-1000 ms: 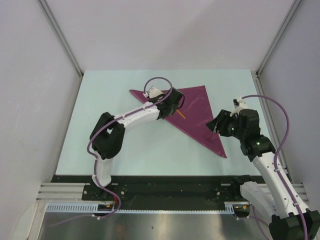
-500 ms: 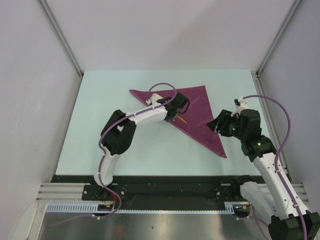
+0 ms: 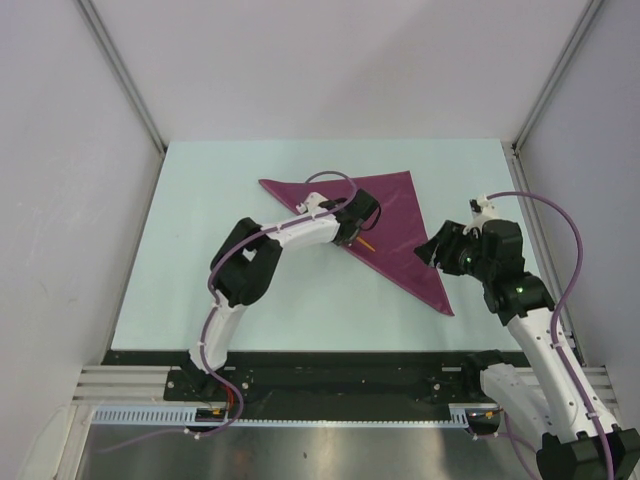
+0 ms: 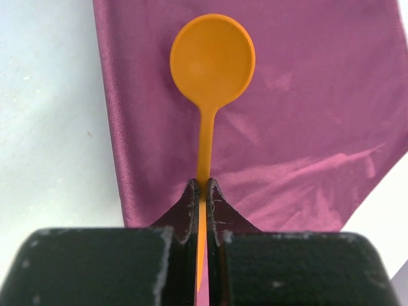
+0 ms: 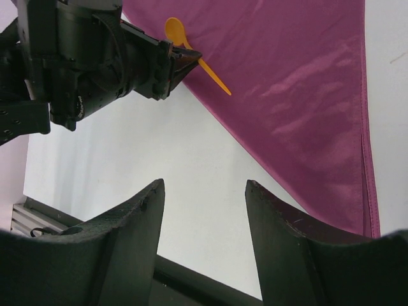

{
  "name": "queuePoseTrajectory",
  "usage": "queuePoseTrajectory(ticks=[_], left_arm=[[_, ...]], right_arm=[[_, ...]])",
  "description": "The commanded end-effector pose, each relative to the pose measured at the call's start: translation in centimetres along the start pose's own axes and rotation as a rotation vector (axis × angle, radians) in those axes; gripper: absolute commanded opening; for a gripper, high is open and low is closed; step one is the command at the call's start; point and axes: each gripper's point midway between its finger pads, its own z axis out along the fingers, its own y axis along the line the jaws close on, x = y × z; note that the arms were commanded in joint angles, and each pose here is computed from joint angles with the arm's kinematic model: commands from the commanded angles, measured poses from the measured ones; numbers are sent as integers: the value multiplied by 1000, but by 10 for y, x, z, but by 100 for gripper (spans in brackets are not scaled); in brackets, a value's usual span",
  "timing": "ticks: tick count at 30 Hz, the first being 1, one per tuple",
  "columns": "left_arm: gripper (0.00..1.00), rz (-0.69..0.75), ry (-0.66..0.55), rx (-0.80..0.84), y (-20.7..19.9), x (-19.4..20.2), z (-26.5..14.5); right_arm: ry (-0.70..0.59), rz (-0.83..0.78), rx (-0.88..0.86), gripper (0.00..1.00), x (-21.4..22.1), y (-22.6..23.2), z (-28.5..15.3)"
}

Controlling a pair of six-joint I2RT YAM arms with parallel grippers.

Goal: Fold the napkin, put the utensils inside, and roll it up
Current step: Place the utensil onto the napkin

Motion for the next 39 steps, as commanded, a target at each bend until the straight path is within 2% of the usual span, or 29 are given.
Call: queuePoseTrajectory(ticks=[1, 5, 8, 9, 12, 23, 25, 26, 28, 29, 30, 34, 35, 37, 39], left_arm=[[0, -45, 34, 43, -21, 9, -6], [0, -43, 48, 41, -19, 12, -4], [7, -35, 52, 56, -21, 14, -4], [12, -33, 54, 65, -23, 15, -4], [20, -30, 66, 89, -28, 16, -6], [38, -17, 76, 112, -27, 16, -10], [49, -19, 77, 137, -34, 13, -16], [58, -6, 77, 150, -37, 12, -20], [66, 5, 69, 225, -53, 4, -35], [74, 37, 54, 253, -58, 1, -44], [78, 39, 36, 286, -67, -9, -59], [92, 107, -58, 385, -76, -44, -101], [99, 162, -87, 401, -75, -52, -108], [100, 200, -126, 466, -78, -75, -137], [99, 306, -132, 500, -75, -95, -152]], right_arm=[[-44, -18, -29, 59, -14, 11, -10], [-44, -20, -26, 59, -14, 10, -10], [-45, -21, -25, 59, -15, 9, -10], [-46, -23, -25, 59, -15, 10, -11], [-43, -20, -22, 59, -14, 9, -10], [-35, -13, -4, 59, -10, 4, -11], [-31, -9, -2, 59, -9, 4, -12], [-28, -7, 0, 59, -9, 4, -12], [-22, -5, 1, 59, -7, 3, -11], [-18, -3, 6, 59, -6, 3, -12], [-14, -3, 10, 59, -5, 2, -12], [2, 4, 46, 59, 1, -7, -11], [12, 9, 55, 59, 4, -10, -10], [46, 31, 81, 59, 16, -19, -4], [77, 56, 110, 60, 26, -28, 3]])
